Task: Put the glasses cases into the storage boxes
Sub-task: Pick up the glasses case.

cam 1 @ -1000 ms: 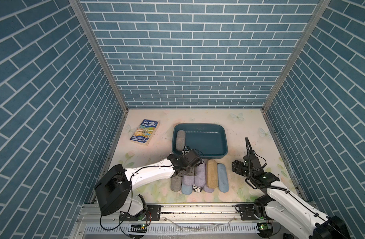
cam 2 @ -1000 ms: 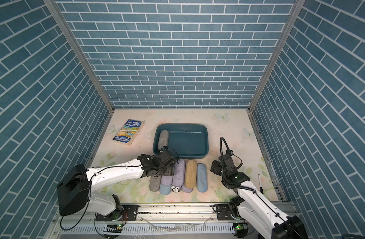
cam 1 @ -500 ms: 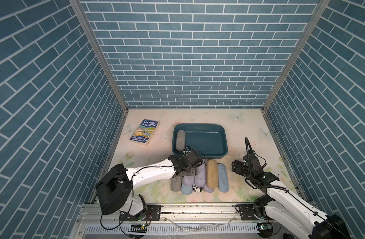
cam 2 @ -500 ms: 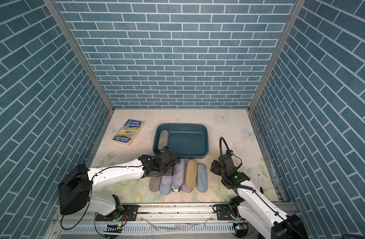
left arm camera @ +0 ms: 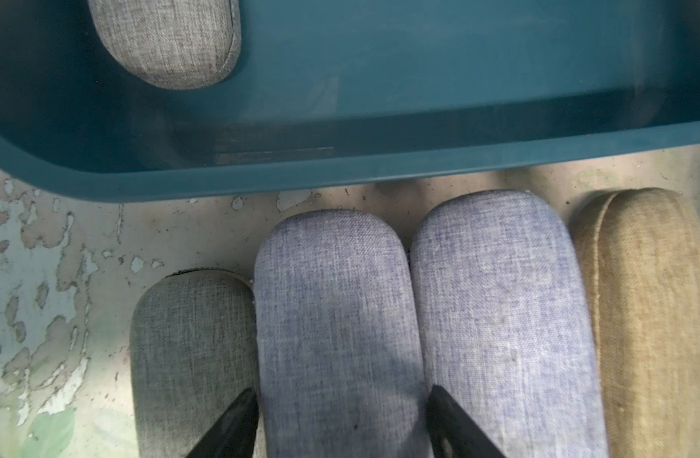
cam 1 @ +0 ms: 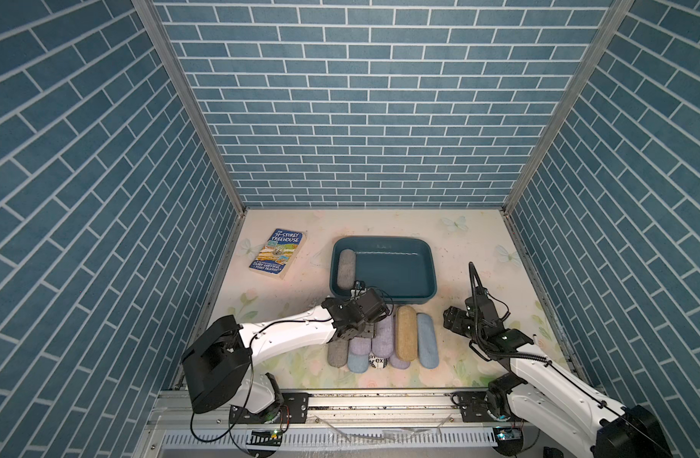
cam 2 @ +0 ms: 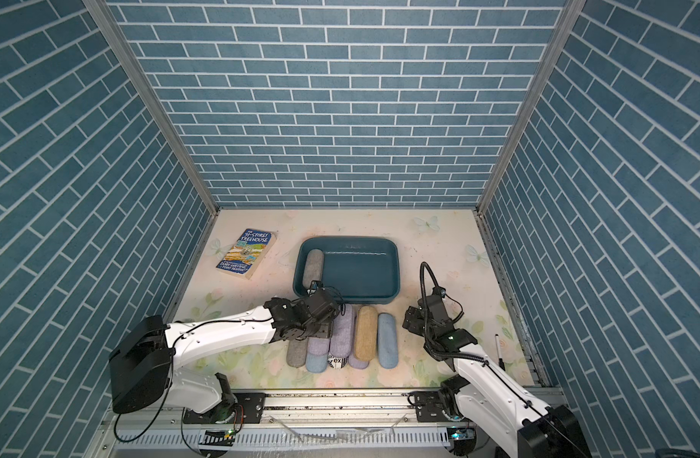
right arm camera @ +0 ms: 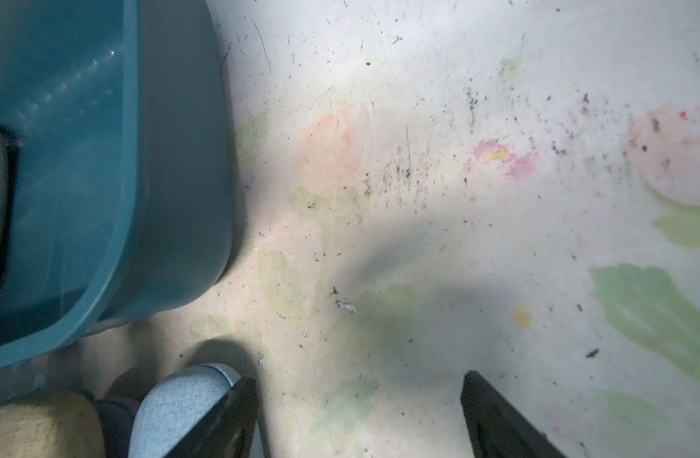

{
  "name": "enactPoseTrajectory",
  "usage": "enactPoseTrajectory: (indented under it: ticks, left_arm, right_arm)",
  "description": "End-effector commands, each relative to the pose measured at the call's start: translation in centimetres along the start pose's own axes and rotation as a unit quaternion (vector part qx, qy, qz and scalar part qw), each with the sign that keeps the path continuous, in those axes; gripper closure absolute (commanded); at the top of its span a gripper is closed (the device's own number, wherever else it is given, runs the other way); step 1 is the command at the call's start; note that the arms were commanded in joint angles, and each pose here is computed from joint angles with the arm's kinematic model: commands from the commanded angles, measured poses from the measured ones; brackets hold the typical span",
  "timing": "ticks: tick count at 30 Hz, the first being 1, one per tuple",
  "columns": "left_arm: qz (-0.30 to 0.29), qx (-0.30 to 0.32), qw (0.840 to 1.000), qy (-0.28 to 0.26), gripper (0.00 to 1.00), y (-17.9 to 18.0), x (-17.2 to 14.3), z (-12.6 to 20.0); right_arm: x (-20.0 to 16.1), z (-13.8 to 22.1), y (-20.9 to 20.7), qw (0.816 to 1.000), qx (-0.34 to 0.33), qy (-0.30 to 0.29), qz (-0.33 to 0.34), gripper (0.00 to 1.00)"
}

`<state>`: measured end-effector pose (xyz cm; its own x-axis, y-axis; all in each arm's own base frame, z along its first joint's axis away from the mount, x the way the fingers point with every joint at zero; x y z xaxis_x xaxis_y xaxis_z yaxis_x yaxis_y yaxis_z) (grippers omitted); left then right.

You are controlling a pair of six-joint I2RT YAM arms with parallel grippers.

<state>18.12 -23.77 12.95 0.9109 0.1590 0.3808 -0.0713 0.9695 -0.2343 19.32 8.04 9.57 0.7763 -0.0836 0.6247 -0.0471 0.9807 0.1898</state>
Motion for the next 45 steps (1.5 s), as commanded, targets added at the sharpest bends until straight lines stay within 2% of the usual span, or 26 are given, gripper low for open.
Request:
enactPoseTrajectory:
  ticks: [1, 7, 14, 36, 42, 45]
  left_arm:
    - [-0.018, 0.061, 0.998, 0.01, 0.31, 2.6, -1.1, -0.2]
    - [-0.023, 0.062, 0.998, 0.015, 0.29, 2.6, -1.2, -0.5]
    - [-0.036, 0.052, 0.998, 0.014, 0.19, 1.6, -1.2, -0.4]
    - [-0.078, 0.065, 0.995, 0.019, 0.2, 0.7, -1.9, -0.5]
    - [-0.083, 0.072, 0.994, 0.02, 0.26, 0.8, -2.2, -0.6]
    - [-0.086, 0.075, 0.993, 0.016, 0.23, 0.9, -2.1, -0.5]
  right_arm:
    - [-0.3, -0.2, 0.0, 1.0, 0.001, 0.004, -0.017, 0.18]
    - [-0.3, -0.3, 0.0, 1.0, 0.001, 0.005, -0.017, 0.18]
    - [-0.3, -0.2, 0.0, 1.0, 0.002, 0.005, -0.019, 0.18]
    - [-0.4, -0.5, 0.1, 1.0, 0.002, 0.009, -0.019, 0.18]
    - [-0.6, -0.6, 0.0, 1.0, 0.002, 0.011, -0.019, 0.18]
    - [-0.7, -0.6, 0.0, 1.0, 0.001, 0.012, -0.019, 0.18]
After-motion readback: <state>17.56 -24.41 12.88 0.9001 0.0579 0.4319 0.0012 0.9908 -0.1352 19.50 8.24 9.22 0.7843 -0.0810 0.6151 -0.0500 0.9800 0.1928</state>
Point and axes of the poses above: each gripper's point midway between its finger pads, its own z axis back along the fingers, its own y axis along the line the jaws close on, x = y × z, the point moved 6 cm from there along z, back along the fingers, and after that the axes turned 14 degrees about z, right-handed, at the moved point
